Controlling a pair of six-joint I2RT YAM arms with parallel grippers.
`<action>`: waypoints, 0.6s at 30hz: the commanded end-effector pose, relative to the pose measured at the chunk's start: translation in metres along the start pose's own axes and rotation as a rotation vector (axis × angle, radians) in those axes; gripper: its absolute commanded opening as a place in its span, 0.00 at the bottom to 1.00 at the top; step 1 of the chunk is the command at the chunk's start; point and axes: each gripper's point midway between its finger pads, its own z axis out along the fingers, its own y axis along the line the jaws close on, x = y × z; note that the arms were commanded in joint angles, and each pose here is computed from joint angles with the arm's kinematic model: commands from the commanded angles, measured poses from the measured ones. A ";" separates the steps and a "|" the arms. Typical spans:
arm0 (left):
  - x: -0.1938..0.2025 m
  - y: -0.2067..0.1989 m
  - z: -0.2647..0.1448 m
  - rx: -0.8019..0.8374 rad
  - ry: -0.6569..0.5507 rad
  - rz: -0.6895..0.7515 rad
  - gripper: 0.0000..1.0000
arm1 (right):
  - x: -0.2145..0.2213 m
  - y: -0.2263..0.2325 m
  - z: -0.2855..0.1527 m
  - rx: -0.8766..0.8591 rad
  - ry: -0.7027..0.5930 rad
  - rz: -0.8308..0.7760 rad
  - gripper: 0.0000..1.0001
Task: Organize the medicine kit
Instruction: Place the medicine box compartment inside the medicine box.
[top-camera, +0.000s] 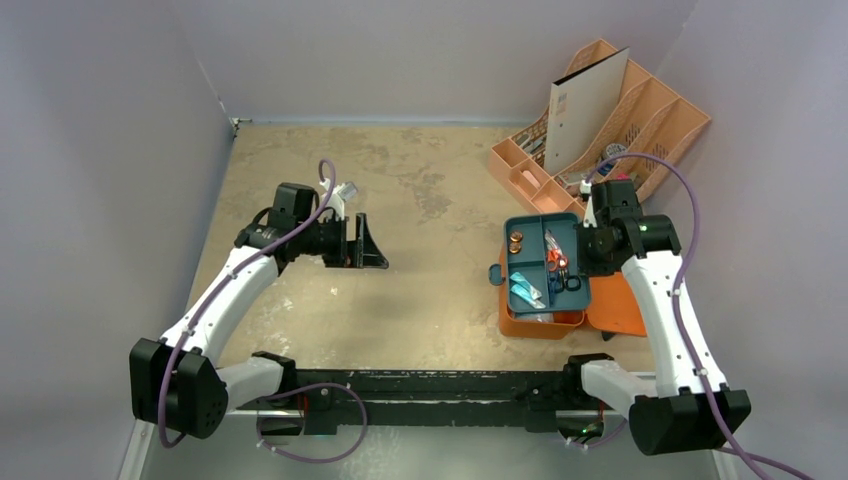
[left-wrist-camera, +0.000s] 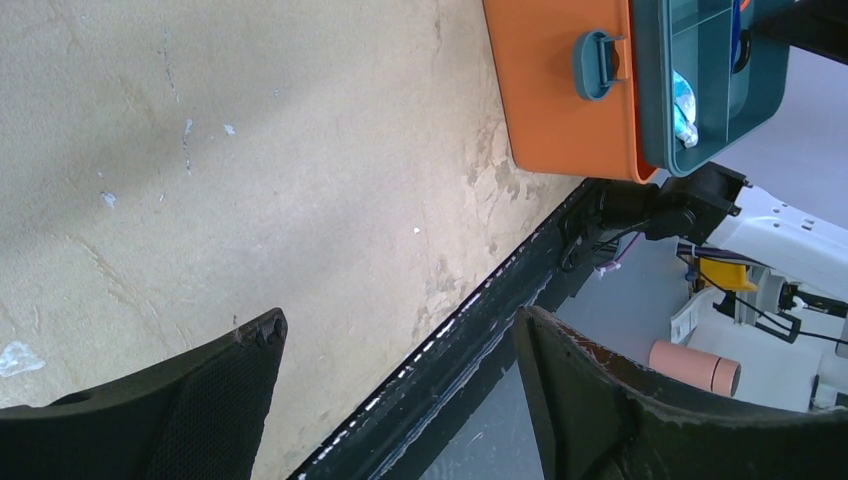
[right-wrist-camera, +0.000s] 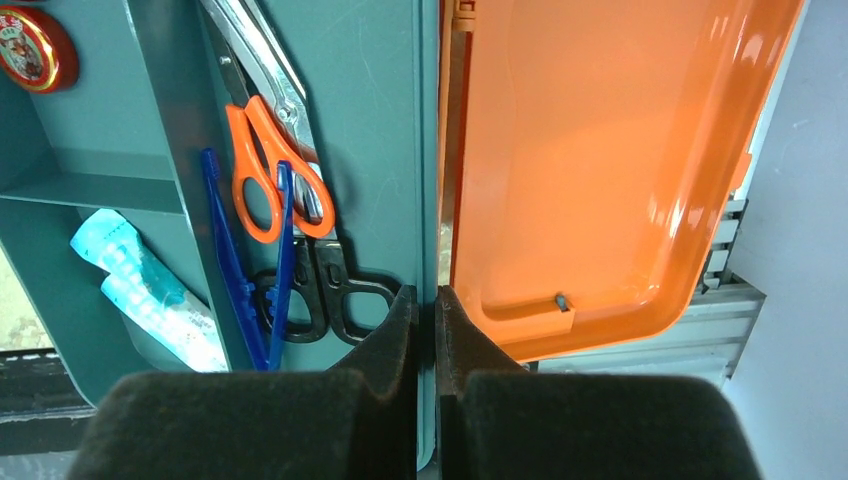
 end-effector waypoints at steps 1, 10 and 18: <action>-0.018 -0.013 -0.003 0.044 -0.036 0.043 0.82 | -0.008 0.004 -0.001 -0.023 0.023 -0.012 0.00; -0.025 -0.013 -0.005 0.023 -0.063 0.036 0.82 | -0.009 -0.001 0.014 0.016 0.059 -0.027 0.00; -0.031 -0.017 -0.004 0.035 -0.070 0.027 0.81 | -0.010 -0.005 0.024 0.042 0.071 -0.043 0.04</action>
